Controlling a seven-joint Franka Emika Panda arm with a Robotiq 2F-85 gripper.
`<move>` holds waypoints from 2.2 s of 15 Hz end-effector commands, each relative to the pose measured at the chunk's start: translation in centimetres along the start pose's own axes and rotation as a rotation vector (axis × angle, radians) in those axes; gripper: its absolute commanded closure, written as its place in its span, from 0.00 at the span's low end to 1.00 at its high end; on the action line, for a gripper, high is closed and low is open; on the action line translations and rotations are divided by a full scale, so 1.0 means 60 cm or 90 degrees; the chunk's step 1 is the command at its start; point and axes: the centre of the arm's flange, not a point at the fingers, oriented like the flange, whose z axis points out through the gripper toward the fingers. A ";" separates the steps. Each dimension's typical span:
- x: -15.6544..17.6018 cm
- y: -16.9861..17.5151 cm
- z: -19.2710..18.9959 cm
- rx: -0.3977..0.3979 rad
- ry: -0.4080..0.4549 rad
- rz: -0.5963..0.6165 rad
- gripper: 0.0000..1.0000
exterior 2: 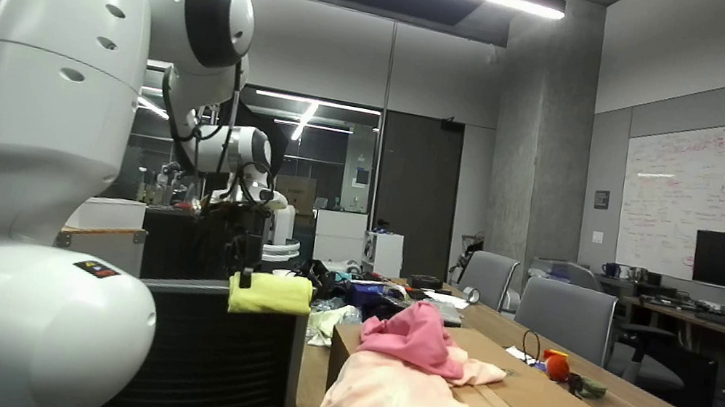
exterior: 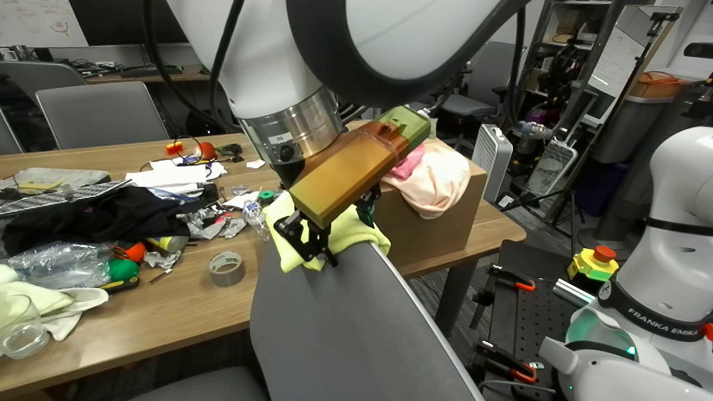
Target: Pick up the clothes from the headrest of the chair and put it on the box
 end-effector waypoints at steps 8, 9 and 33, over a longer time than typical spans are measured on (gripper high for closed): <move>-0.012 0.039 -0.026 0.017 0.036 0.000 0.98; -0.013 0.041 -0.028 0.018 0.038 0.002 0.99; 0.164 0.401 -0.275 0.060 0.146 0.297 0.96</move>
